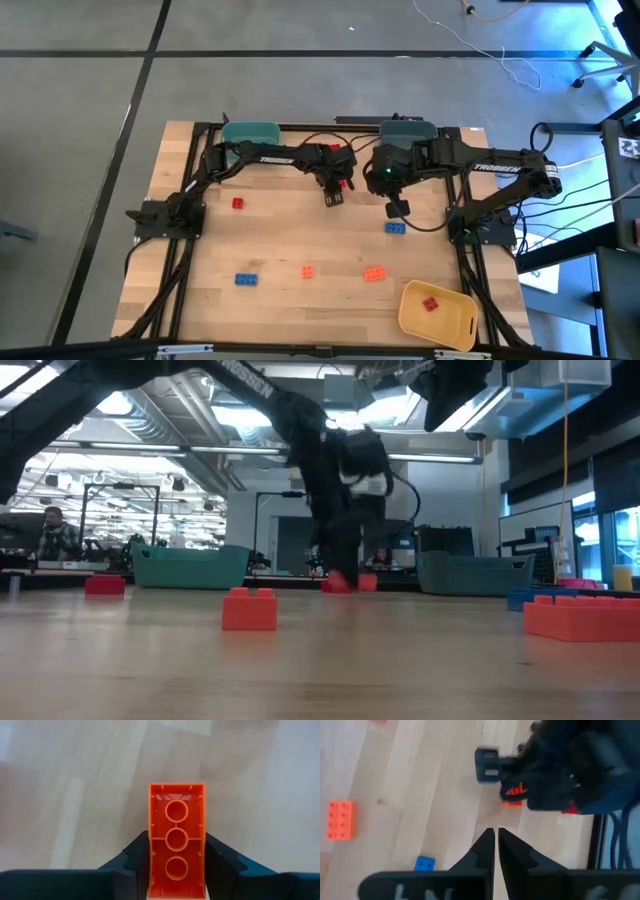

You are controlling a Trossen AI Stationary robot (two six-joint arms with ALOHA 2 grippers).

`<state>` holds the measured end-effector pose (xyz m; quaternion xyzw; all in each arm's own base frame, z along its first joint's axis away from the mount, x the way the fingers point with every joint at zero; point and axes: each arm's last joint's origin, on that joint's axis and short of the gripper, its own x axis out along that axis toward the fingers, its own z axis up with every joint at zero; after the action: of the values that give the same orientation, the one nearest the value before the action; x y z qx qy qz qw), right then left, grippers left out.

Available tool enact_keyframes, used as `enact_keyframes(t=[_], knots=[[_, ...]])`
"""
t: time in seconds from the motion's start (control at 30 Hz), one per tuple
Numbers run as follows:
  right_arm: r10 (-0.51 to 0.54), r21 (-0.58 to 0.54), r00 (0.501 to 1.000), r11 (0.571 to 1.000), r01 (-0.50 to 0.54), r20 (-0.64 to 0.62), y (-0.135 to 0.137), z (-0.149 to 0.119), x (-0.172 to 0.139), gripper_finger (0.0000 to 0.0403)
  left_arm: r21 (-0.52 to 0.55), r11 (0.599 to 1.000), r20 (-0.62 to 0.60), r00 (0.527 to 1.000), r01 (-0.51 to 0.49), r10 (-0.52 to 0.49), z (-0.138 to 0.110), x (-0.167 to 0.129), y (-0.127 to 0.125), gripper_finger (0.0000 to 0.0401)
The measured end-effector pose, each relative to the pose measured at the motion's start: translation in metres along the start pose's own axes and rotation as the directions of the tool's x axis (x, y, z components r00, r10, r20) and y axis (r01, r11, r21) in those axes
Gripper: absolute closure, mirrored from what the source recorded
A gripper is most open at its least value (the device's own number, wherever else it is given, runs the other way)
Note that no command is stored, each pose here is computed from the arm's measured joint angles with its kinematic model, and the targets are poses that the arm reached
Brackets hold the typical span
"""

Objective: Sort & place blocks by color
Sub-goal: Put the orange game piece into the dark blue bin

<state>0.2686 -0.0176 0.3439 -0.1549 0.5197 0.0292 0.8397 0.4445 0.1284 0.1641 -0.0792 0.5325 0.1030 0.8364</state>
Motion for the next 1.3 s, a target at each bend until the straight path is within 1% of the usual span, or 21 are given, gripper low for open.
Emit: enact_keyframes(t=[0.07, 0.13, 0.2, 0.27, 0.37, 0.57, 0.63, 0.77, 0.83, 0.97, 1.13, 1.23, 1.3], knots=[[0.004, -0.026, 1.000, 1.000, -0.004, -0.011, 0.000, -0.001, 0.000, 0.0377, 0.008, 1.000, 0.029, 0.999, 0.021, -0.021, 0.009, -0.015, -0.002, 0.0275], [0.008, -0.038, 1.000, 0.999, -0.009, -0.022, 0.001, -0.003, -0.001, 0.0377, 0.007, 0.999, 0.010, 0.999, 0.032, -0.032, 0.011, -0.035, -0.002, 0.0275], [0.005, -0.049, 1.000, 0.999, -0.006, -0.021, 0.001, -0.003, -0.002, 0.0377, 0.010, 0.999, 0.031, 0.999, 0.037, -0.037, 0.017, -0.051, -0.003, 0.0275], [-0.004, -0.054, 1.000, 0.999, 0.003, -0.022, 0.001, -0.003, -0.002, 0.0377, 0.004, 1.000, 0.025, 0.999, 0.031, -0.031, 0.018, -0.070, -0.003, 0.0275], [-0.002, -0.057, 1.000, 0.998, 0.001, -0.024, 0.001, -0.003, -0.001, 0.0377, -0.008, 0.999, 0.084, 0.996, 0.041, -0.041, 0.022, -0.100, -0.002, 0.0275], [-0.020, -0.055, 0.999, 0.998, 0.018, -0.030, -0.001, -0.004, -0.001, 0.0377, -0.023, 0.995, 0.152, 0.984, 0.092, -0.087, 0.022, -0.137, -0.007, 0.0275], [-0.039, -0.080, 0.999, 0.996, 0.037, -0.027, -0.002, -0.003, -0.001, 0.0377, -0.031, 0.993, 0.166, 0.980, 0.118, -0.111, 0.022, -0.146, -0.008, 0.0275], [-0.070, -0.192, 0.997, 0.979, 0.065, -0.021, -0.003, -0.002, -0.001, 0.0377, -0.031, 0.991, 0.150, 0.981, 0.128, -0.122, 0.019, -0.148, -0.012, 0.0275], [-0.074, -0.215, 0.997, 0.974, 0.070, -0.009, -0.003, -0.001, -0.001, 0.0377, -0.036, 0.991, 0.149, 0.981, 0.131, -0.124, 0.019, -0.150, -0.014, 0.0275], [-0.079, -0.200, 0.997, 0.976, 0.083, 0.026, -0.005, 0.003, -0.001, 0.0377, -0.042, 0.990, 0.147, 0.981, 0.135, -0.128, 0.018, -0.151, -0.017, 0.0275], [-0.074, -0.177, 0.997, 0.981, 0.077, 0.025, -0.008, 0.003, 0.002, 0.0375, -0.039, 0.990, 0.147, 0.981, 0.136, -0.129, 0.019, -0.151, -0.018, 0.0275], [-0.070, -0.130, 0.998, 0.989, 0.070, 0.001, -0.010, 0.003, 0.008, 0.0361, -0.038, 0.990, 0.147, 0.981, 0.136, -0.129, 0.019, -0.151, -0.018, 0.0275], [-0.062, -0.130, 0.998, 0.990, 0.059, -0.022, -0.010, 0.004, 0.013, 0.0347, -0.038, 0.990, 0.147, 0.981, 0.136, -0.129, 0.019, -0.151, -0.018, 0.0275]])
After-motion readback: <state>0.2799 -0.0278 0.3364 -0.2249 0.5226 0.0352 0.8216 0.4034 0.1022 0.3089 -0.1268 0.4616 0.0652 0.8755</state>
